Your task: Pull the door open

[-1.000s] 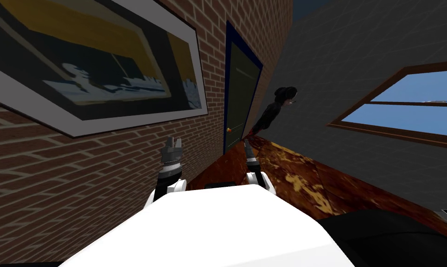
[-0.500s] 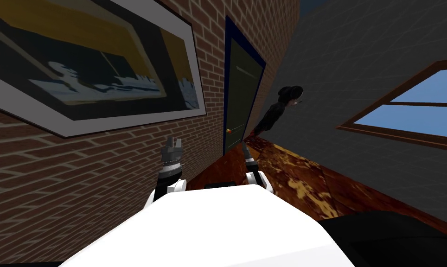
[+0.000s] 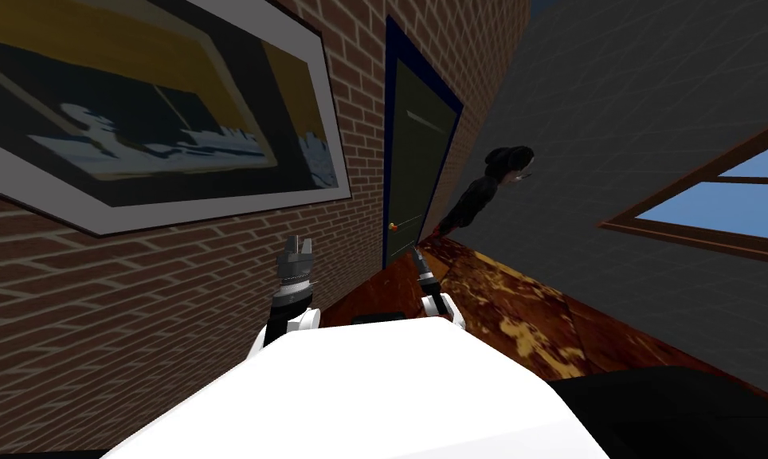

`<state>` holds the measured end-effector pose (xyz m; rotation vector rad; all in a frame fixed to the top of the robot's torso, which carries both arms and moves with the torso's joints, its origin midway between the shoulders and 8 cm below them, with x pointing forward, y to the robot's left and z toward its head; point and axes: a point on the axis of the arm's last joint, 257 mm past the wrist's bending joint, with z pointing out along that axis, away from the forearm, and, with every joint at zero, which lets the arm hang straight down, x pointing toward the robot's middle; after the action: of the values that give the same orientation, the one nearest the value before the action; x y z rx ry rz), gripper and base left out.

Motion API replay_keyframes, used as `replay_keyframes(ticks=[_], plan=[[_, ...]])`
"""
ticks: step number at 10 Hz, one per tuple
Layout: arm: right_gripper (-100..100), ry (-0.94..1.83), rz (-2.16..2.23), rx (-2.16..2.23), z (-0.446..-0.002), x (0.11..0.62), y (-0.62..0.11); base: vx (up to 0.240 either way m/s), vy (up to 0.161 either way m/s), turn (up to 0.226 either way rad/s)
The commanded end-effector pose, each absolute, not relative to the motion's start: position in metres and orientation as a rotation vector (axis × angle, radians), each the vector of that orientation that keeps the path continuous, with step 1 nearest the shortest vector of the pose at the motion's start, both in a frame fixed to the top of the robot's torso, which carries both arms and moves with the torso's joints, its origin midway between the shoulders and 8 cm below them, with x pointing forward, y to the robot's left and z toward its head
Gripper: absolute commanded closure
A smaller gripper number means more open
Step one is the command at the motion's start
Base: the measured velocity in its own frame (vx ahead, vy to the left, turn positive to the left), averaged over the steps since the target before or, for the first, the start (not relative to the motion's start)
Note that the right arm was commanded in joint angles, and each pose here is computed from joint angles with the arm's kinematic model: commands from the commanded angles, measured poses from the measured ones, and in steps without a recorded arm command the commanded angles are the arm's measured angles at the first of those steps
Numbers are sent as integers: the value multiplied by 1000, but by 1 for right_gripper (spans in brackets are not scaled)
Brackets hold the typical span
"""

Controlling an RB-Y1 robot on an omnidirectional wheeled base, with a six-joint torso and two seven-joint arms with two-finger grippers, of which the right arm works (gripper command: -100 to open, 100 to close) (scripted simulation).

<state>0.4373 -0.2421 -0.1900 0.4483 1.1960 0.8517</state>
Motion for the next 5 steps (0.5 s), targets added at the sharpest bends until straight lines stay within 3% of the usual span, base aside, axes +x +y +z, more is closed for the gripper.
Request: replay_keyframes(ticks=[1,5], plan=[[-100,1225,812,411,-202,440,-240,52,-112,67],[-100,1285,723,318,-229,447,-237,60,-109,82]])
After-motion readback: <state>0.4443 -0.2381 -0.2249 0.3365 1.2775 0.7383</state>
